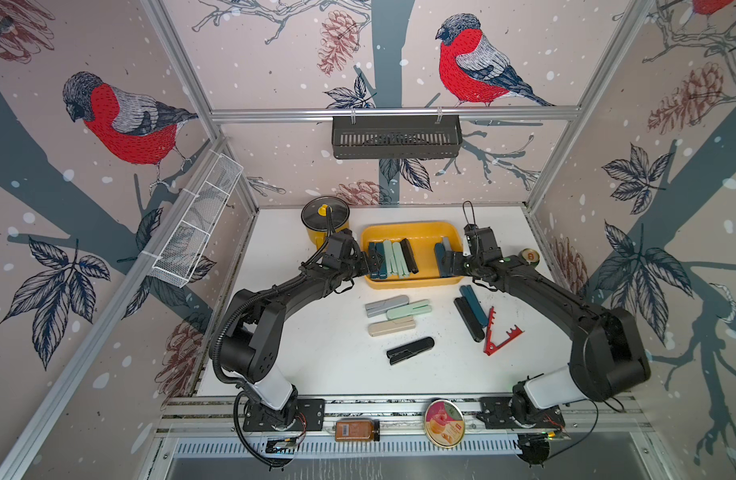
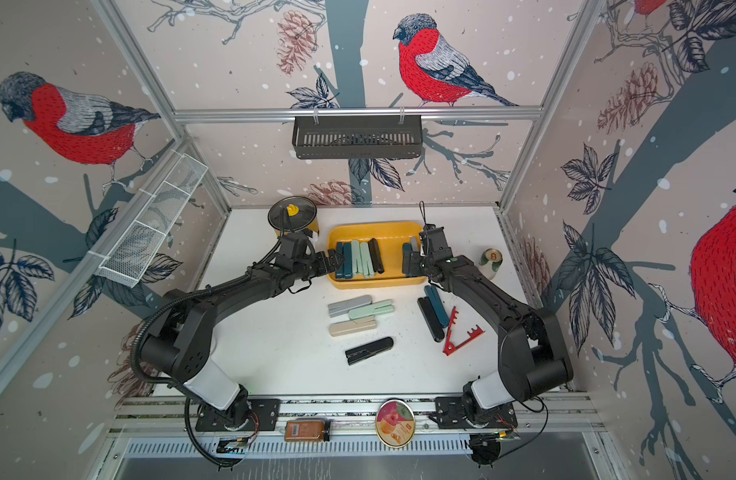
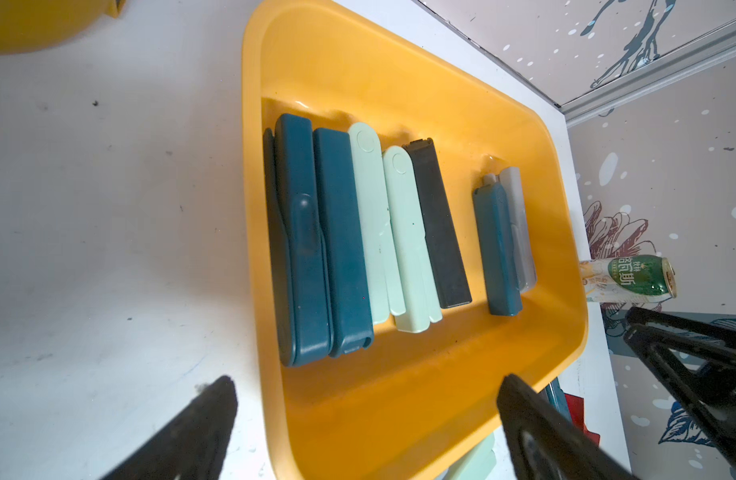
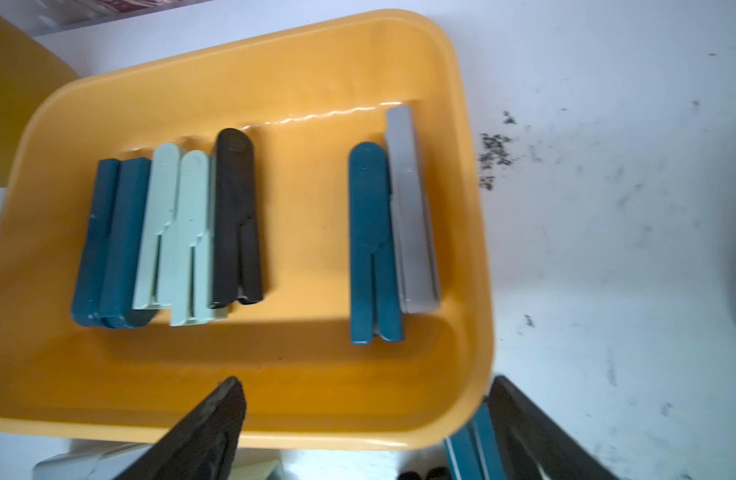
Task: Put the pruning pliers into the storage box
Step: Pick up the pruning pliers from the center of the board.
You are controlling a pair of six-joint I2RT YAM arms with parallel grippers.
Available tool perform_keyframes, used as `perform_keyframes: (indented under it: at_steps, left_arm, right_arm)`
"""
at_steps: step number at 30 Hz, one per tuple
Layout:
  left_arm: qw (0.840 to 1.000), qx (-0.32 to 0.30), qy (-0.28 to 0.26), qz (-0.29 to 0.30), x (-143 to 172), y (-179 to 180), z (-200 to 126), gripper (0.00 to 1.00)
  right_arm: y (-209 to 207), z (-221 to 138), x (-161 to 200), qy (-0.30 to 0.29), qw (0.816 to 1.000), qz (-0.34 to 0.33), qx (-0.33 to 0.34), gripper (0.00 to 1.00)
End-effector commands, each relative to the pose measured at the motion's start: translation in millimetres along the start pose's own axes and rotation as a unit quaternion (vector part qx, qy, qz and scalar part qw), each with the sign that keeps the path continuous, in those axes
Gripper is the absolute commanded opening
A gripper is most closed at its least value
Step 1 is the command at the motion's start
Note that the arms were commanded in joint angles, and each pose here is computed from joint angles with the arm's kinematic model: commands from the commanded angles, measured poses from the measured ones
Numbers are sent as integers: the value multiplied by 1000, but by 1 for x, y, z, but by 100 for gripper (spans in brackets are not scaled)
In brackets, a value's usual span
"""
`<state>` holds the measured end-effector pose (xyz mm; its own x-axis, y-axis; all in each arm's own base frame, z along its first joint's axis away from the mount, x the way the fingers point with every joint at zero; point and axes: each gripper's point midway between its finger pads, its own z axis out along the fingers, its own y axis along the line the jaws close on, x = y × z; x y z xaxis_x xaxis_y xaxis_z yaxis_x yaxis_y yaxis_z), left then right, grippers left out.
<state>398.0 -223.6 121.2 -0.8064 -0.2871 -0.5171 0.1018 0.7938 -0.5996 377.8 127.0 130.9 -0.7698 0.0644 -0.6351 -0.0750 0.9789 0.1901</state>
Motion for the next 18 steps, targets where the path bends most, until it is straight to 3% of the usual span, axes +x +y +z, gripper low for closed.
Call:
perform_keyframes:
  at_steps: [1,9,18]
  left_arm:
    - [1000,8,-18,6,-8,-5,-1,98]
    - [1000,7,-18,4,-8,-4,0,98]
    - [1000,-4,-30,-3,-10,1,-3,98]
  right_arm:
    - [-23,-6,12,5,1000,-14,23,91]
    - [-59,-13,43,27,999,5,39,88]
    - [-45,-17,77,60,998,12,5,81]
